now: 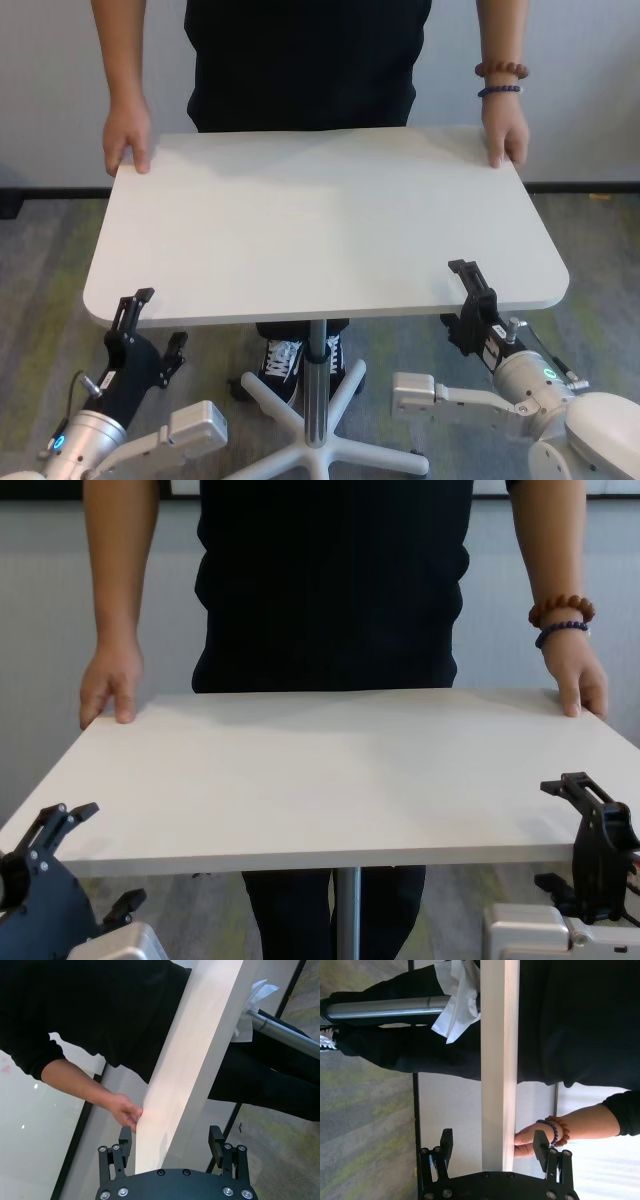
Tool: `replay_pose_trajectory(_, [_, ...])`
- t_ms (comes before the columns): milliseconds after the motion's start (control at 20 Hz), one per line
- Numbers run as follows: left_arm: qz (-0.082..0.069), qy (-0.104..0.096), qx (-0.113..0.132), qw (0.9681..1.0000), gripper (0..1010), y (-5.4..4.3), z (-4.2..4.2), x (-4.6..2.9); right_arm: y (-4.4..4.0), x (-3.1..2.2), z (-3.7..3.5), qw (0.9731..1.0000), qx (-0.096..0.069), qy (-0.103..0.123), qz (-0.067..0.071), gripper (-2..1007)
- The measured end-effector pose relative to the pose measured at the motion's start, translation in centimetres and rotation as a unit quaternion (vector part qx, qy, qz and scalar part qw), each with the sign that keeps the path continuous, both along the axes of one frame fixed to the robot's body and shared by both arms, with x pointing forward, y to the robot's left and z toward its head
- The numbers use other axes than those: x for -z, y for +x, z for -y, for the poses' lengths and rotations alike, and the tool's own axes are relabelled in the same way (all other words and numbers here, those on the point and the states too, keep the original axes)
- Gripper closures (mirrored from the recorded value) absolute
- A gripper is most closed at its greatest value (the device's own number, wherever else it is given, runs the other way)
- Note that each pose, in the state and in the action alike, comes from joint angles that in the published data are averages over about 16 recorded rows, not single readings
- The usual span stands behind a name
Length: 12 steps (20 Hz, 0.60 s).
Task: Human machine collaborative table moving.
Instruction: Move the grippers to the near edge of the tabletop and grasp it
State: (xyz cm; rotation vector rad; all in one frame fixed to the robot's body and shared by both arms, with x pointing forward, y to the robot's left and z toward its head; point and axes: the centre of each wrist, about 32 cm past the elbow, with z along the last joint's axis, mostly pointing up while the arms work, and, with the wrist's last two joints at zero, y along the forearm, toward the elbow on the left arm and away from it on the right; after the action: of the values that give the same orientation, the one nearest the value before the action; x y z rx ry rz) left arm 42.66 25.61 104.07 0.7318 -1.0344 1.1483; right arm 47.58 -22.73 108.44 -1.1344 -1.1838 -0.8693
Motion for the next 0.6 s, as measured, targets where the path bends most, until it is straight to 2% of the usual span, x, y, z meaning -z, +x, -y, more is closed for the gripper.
replay_pose_trajectory(600, [0.000,-0.002,0.000,1.0000,10,-0.02,-0.02,-0.02,0.65,0.50,-0.51,1.0000,0.001,0.001,0.002,-1])
